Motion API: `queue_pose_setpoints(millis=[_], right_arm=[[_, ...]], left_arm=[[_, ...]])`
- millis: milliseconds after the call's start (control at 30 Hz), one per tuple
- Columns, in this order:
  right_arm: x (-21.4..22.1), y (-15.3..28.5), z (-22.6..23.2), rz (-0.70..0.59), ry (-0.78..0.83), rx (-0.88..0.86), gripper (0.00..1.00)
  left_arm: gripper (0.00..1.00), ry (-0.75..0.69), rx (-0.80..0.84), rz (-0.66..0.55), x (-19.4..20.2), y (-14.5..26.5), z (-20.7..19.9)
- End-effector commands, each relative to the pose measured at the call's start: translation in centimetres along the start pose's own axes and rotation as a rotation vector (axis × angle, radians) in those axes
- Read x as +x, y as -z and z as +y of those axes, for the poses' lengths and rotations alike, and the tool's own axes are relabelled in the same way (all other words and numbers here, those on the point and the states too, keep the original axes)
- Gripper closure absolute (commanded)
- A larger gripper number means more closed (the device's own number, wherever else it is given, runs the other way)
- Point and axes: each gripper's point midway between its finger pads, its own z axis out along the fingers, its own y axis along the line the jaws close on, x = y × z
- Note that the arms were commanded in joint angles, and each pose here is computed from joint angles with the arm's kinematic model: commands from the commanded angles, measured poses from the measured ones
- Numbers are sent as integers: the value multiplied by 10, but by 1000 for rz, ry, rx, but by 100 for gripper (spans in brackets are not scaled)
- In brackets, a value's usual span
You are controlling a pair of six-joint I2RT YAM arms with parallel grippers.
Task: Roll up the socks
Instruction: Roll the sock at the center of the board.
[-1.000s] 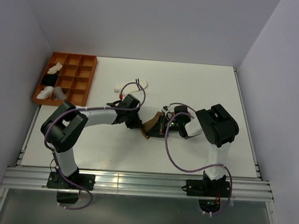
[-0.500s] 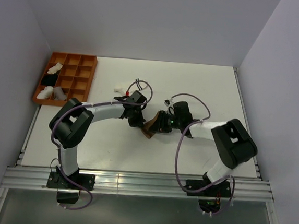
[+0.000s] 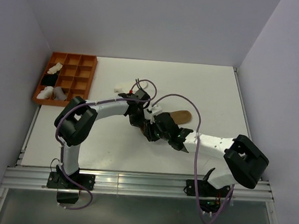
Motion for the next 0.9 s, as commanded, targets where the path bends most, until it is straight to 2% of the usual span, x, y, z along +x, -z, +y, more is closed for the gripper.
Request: queue_pose_setpoints(millis=[0, 333, 500, 867], right_arm=[[-7, -7, -13, -33, 129, 144, 62], [3, -19, -8, -2, 260, 269, 59], [-1, -16, -6, -18, 275, 291, 59], [20, -29, -12, 64, 302, 329, 59]], left_arm=[[99, -48, -92, 57, 15, -9, 22], [100, -54, -85, 56, 14, -7, 20], [100, -55, -85, 58, 15, -9, 21], [99, -57, -86, 57, 14, -9, 20]])
